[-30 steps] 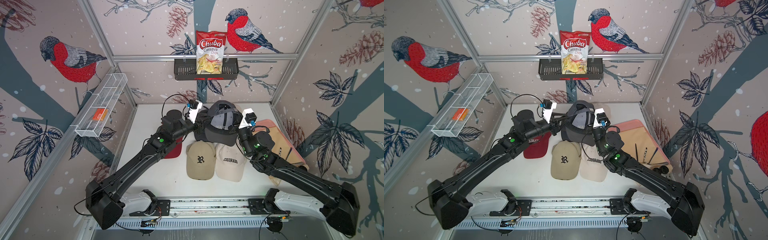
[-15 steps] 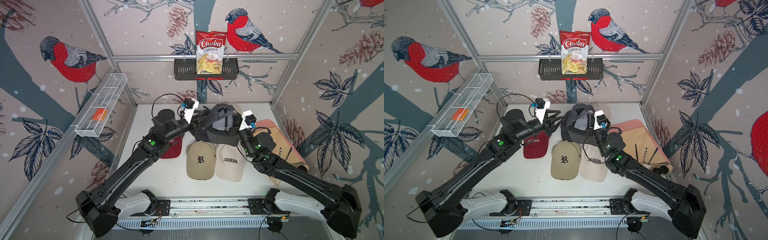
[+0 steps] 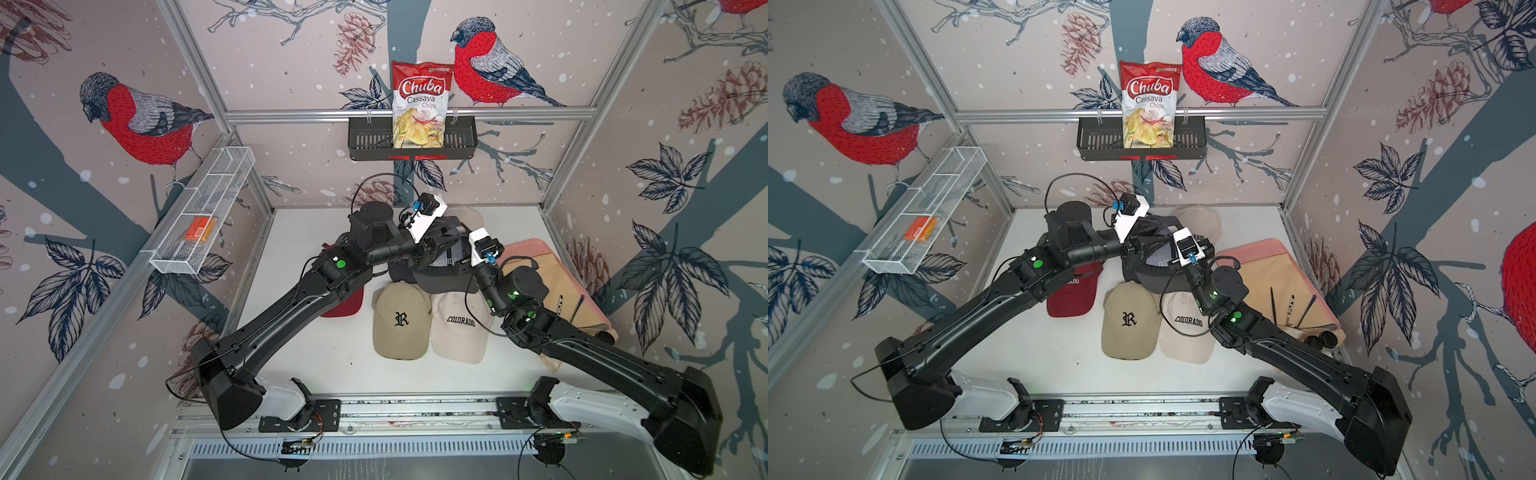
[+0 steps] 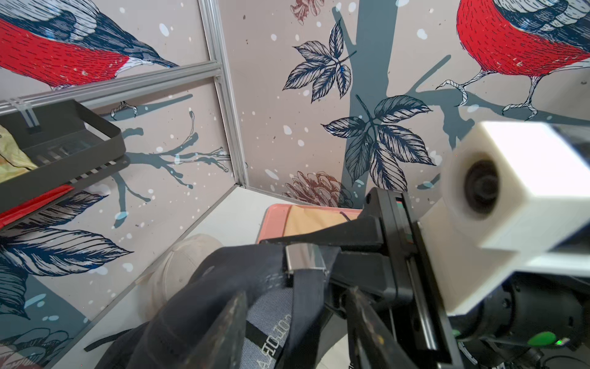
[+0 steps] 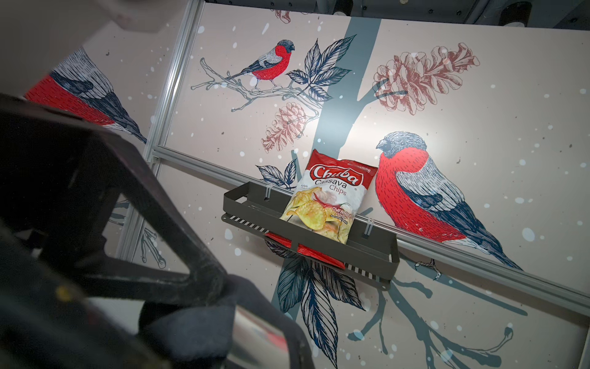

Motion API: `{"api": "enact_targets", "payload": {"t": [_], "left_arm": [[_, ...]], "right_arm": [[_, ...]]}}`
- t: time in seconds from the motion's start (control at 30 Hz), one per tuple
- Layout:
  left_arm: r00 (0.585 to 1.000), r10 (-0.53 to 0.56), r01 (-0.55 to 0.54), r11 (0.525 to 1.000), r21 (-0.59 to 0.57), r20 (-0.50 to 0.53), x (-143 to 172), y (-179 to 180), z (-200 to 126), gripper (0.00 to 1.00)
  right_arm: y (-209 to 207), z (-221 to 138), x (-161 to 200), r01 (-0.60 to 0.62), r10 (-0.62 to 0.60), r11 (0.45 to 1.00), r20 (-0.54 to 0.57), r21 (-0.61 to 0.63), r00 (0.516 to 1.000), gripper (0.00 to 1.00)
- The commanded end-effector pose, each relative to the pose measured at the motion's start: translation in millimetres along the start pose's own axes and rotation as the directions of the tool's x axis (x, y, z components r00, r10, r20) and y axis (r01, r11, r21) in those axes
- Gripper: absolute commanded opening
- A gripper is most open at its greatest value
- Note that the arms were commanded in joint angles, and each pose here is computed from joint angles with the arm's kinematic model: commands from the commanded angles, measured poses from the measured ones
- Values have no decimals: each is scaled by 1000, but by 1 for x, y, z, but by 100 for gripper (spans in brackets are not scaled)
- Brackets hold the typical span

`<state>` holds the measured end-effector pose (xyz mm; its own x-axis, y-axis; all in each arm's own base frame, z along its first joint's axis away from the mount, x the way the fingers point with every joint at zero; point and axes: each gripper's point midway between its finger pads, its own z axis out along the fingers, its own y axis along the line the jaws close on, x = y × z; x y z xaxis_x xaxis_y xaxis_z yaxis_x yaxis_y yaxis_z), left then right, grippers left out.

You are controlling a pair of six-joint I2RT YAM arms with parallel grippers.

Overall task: Open the adjustable buckle of the baseball cap
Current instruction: Open the adjustable buckle on the baseball cap.

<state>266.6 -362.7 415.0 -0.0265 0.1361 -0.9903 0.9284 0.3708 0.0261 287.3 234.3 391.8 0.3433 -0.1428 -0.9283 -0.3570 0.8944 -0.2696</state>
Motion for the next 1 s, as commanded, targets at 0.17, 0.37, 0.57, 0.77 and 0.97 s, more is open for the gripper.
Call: {"api": "enact_targets", "payload": {"t": [0.17, 0.37, 0.57, 0.77, 0.97], "left_arm": [[1000, 30, -29, 998, 54, -7, 3, -9, 2, 10], [998, 47, -50, 996, 74, 42, -5, -15, -3, 0], [994, 65, -74, 991, 107, 85, -9, -24, -9, 0], [993, 67, -79, 987, 139, 92, -2, -30, -10, 0], [998, 45, -50, 992, 119, 44, 17, -24, -3, 0]], "right_arm": [[-3, 0, -10, -1, 1, 1000, 43, 13, 999, 3], [-19, -4, -11, -55, 51, 996, 55, 69, 997, 17], [-34, -7, -5, -173, 170, 984, 73, 49, 983, 28], [-31, -8, -7, -211, 211, 978, 88, -8, 974, 18], [-33, -16, -18, -264, 267, 964, 155, -40, 951, 5]]}}
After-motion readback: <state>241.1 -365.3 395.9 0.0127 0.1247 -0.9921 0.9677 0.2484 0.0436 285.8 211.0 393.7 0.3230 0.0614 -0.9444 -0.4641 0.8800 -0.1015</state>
